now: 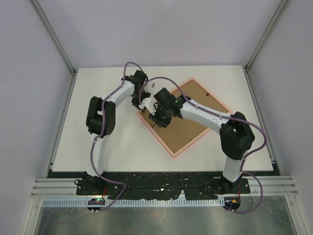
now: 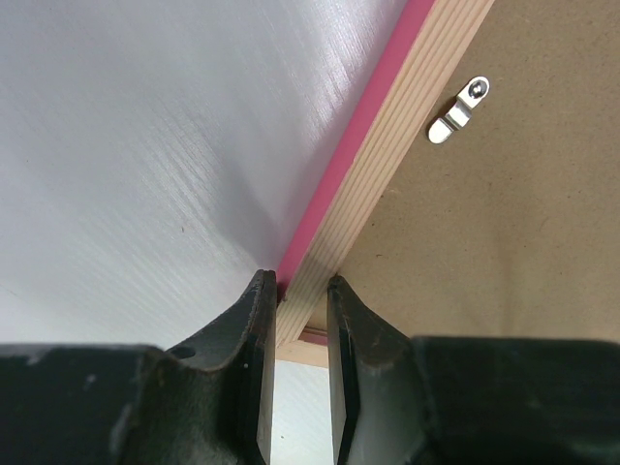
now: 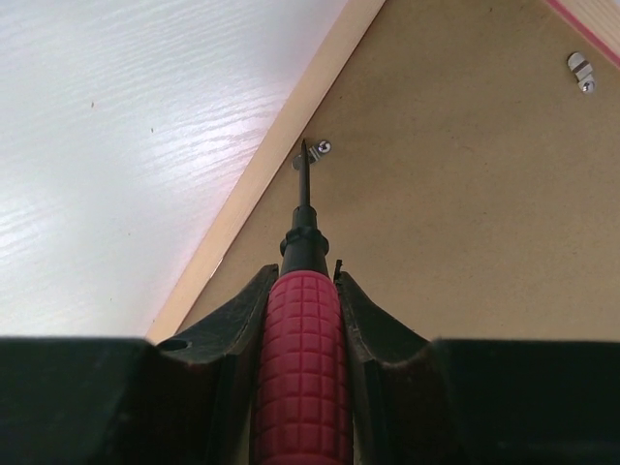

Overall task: Take the photo out of the frame
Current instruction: Release the photo frame item from the photo frame.

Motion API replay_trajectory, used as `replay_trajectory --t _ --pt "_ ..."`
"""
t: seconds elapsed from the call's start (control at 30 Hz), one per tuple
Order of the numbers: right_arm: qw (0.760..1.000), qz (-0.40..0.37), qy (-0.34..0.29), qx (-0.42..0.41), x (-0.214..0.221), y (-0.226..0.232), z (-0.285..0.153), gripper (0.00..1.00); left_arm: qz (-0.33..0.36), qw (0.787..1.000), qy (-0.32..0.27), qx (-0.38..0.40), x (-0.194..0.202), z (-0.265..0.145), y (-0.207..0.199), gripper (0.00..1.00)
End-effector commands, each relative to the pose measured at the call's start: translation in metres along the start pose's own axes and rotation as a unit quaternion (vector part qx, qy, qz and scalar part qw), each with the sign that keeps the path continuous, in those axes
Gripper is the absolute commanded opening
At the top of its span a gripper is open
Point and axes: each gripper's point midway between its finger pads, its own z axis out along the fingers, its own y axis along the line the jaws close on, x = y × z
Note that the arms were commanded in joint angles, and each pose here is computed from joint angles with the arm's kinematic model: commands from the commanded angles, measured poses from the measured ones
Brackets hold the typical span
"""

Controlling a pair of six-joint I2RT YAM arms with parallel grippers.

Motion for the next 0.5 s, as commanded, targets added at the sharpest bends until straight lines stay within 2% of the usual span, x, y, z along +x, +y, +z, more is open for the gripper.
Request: replay_trajectory --t 0.0,0.3,0.47 --pt "1.000 -0.010 0.002 -0.023 -0.004 0.007 -0.003 0.08 -0.012 1.000 -0.002 -0.022 0.002 -0.007 0.009 0.00" --pt "0.999 -0.019 0.025 -0.021 0.004 0.007 -0.005 0.08 -0.011 1.000 -0.002 -0.022 0.001 -0.007 0.008 0.00" --pt "0.999 -0.033 0.036 0.019 0.008 -0.006 -0.010 0.08 -0.012 1.000 -0.001 -0.022 0.002 -0.008 0.008 0.00"
